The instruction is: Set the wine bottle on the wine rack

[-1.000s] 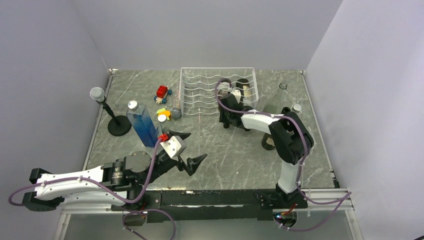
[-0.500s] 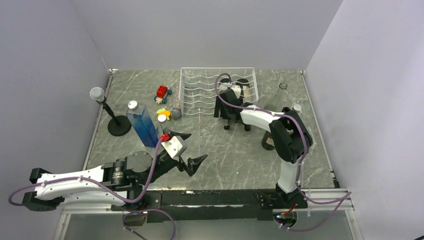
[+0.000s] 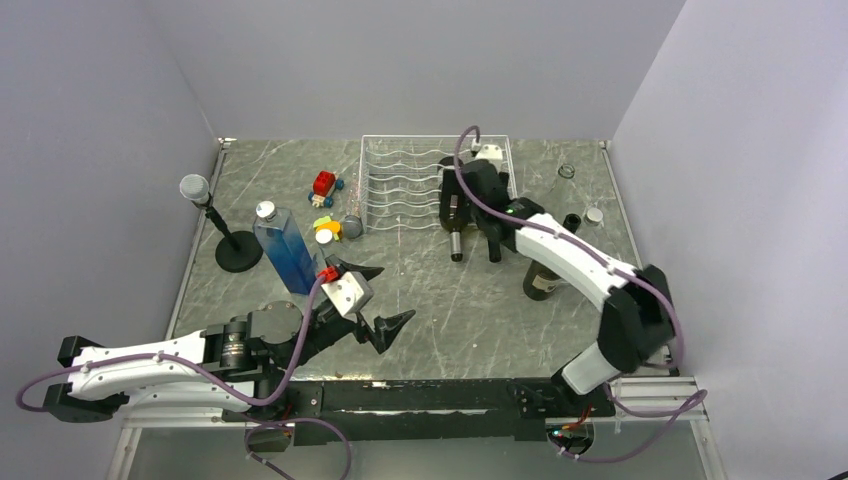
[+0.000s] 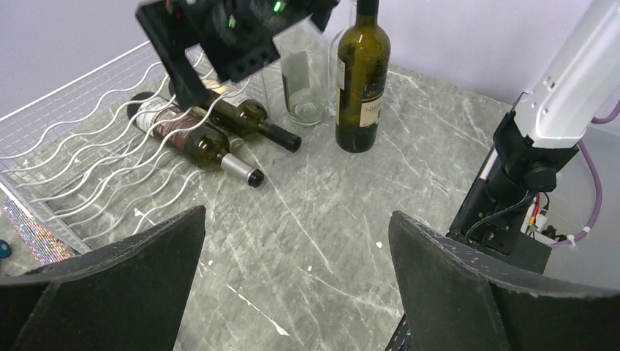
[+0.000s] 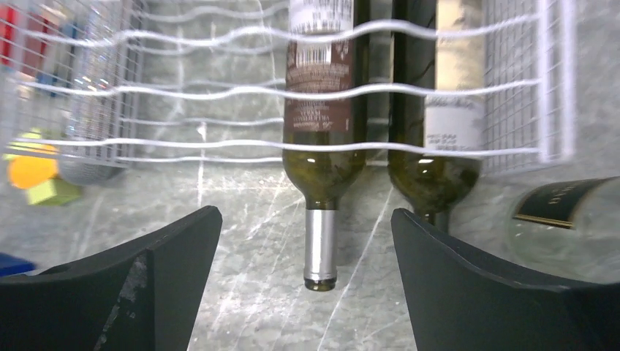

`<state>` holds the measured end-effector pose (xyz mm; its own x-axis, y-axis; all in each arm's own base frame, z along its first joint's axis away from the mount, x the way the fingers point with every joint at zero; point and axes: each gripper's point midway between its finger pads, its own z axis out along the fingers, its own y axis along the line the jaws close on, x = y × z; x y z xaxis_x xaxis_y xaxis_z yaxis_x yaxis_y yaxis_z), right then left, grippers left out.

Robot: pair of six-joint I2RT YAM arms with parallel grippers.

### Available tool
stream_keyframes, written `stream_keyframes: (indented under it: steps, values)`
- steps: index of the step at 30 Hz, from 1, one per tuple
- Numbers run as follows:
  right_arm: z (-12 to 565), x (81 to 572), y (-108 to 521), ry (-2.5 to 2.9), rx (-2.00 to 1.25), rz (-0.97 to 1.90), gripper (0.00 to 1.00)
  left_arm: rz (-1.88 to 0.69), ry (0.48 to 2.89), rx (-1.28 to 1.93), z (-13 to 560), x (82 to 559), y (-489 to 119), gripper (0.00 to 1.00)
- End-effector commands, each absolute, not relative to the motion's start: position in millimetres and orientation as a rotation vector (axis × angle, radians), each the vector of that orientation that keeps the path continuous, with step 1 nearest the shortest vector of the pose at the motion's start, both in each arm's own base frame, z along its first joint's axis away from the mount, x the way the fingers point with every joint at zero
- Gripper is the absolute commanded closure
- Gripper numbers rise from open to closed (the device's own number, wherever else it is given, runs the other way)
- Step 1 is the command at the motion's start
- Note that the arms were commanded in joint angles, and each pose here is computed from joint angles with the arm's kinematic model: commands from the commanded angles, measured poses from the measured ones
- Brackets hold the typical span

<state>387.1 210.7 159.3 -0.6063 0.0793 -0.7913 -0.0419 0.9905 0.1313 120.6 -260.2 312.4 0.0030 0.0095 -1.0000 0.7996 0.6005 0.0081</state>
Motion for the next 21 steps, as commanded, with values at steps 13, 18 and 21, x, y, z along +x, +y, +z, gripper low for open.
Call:
stream_keyframes:
  steps: [13, 18, 21]
  values:
    - [358, 326, 93, 1.902, 0.055, -0.075, 0.07, -0.759, 1.416, 0.74, 326, 116, -270, 0.01]
    - [359, 329, 52, 1.923, 0.148, -0.148, 0.1, -0.711, 1.437, 0.642, 330, 129, -262, 0.01]
    - [349, 335, 34, 1.967, 0.208, -0.165, 0.11, -0.681, 1.455, 0.574, 333, 137, -255, 0.01]
